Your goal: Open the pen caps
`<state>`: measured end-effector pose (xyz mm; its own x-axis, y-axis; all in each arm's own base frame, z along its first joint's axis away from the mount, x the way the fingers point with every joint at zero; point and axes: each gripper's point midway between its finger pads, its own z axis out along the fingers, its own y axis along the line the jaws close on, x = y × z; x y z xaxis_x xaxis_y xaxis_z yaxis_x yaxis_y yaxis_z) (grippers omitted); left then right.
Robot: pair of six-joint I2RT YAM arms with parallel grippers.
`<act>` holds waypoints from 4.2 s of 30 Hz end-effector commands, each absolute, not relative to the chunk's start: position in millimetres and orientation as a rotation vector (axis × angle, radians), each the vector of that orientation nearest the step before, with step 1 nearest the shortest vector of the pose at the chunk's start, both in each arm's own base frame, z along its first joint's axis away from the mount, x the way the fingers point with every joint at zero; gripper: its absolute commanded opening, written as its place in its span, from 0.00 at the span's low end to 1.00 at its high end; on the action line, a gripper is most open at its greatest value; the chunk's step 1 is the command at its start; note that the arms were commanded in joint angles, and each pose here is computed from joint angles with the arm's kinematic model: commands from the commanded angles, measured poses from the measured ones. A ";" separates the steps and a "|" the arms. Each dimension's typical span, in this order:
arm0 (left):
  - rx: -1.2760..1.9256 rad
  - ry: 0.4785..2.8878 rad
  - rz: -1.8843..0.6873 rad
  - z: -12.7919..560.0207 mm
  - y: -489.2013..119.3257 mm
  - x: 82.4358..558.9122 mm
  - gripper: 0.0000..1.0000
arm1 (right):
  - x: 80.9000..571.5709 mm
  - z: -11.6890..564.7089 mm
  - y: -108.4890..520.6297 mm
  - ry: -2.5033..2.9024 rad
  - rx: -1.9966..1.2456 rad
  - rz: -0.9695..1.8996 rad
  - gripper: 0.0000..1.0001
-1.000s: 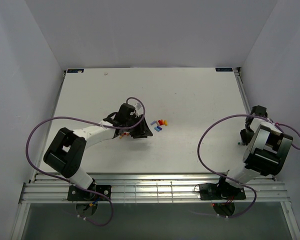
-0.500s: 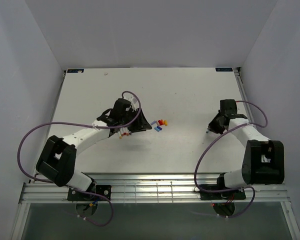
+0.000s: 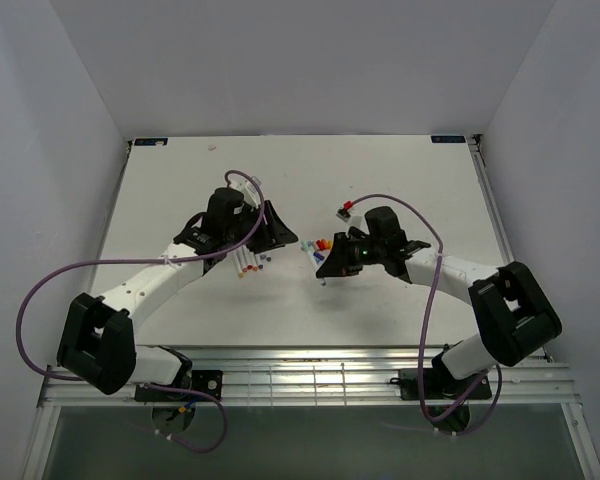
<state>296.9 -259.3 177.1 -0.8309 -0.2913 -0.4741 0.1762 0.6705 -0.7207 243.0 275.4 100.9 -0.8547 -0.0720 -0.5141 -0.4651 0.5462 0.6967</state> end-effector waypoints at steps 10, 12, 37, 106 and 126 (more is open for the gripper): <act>-0.101 2.355 -1.048 157.3 -250.4 283.8 0.58 | 215.9 158.0 350.9 2.100 -0.667 1.509 0.08; -0.106 2.362 -1.034 154.8 -248.6 283.7 0.58 | 216.4 162.0 352.4 2.091 -0.665 1.506 0.08; -0.098 2.326 -1.094 172.2 -252.6 279.8 0.00 | 216.9 169.7 382.9 2.021 -0.790 1.589 0.42; -0.191 2.241 -1.044 172.2 -188.0 234.6 0.00 | 389.8 103.8 409.2 2.289 -0.502 0.878 0.51; -0.099 2.529 -1.040 92.2 -285.2 280.4 0.02 | 286.5 157.1 174.5 2.224 -0.270 0.581 0.56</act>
